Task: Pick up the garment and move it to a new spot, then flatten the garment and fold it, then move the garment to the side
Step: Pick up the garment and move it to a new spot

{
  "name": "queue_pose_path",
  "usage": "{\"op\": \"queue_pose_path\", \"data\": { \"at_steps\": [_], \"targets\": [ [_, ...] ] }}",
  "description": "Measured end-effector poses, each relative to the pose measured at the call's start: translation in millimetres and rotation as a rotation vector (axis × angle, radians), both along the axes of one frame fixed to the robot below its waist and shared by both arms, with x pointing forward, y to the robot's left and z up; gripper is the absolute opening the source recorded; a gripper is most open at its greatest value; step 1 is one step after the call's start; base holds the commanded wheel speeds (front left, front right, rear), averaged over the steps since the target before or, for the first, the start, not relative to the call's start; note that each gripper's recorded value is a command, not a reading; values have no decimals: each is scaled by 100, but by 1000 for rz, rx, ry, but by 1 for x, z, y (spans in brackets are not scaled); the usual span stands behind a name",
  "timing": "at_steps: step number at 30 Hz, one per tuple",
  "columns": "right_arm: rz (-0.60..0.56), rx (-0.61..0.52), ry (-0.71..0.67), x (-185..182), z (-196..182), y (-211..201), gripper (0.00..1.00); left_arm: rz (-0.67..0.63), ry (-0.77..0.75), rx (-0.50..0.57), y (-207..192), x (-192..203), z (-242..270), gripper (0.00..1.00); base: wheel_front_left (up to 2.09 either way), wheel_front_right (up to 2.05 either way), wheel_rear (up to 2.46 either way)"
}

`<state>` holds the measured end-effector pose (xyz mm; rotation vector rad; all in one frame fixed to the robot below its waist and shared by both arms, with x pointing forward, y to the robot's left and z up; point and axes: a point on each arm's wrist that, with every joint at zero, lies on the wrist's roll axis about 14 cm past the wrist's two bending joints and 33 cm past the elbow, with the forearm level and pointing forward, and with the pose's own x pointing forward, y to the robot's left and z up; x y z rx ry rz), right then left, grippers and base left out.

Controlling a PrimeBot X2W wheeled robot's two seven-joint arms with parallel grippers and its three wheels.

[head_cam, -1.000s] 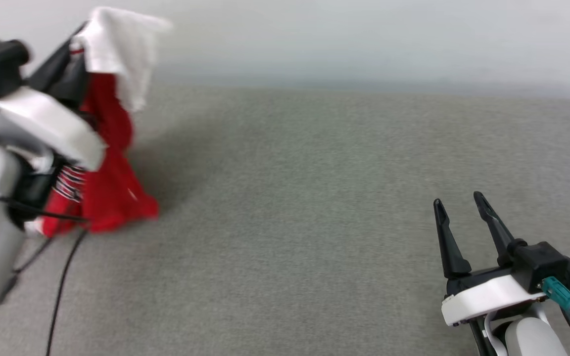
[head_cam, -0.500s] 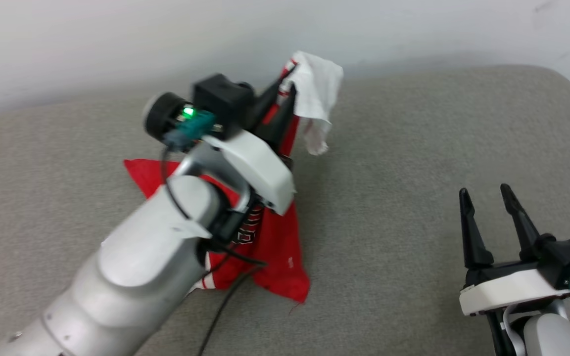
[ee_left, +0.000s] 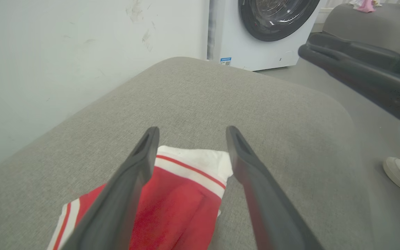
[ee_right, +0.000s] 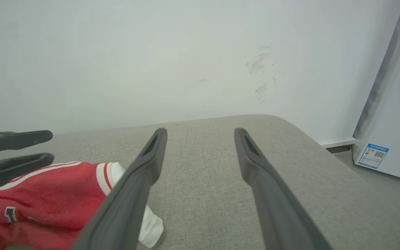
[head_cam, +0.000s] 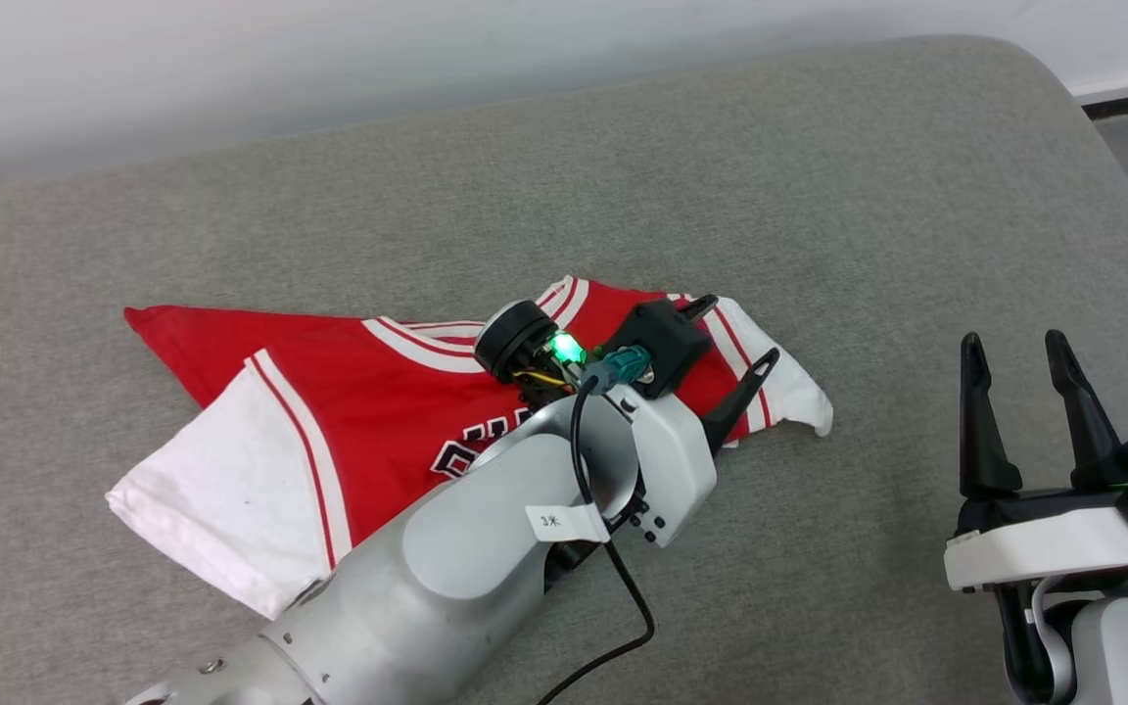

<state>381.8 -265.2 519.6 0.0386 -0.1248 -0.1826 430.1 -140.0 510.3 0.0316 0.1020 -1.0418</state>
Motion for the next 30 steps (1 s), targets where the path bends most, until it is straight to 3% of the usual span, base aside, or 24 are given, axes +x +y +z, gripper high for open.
{"op": "queue_pose_path", "data": {
  "at_steps": [9, 18, 26, 30],
  "targets": [
    [78, -18, -20, 10, 7, 26, 100, 140, -78, -82, 38, 16, 30, 100, 0, 0, 0],
    [177, -33, -58, 13, 19, 60, 100, 485, -203, -140, 162, 41, 77, 100, 0, 0, 0],
    [249, -23, -117, 9, 39, 86, 100, 766, -305, -192, 284, 1, 97, 100, 0, 0, 0],
    [260, -26, -126, 6, 42, 89, 100, 831, -335, -218, 307, -30, 96, 100, 0, 0, 0]
  ]
}}
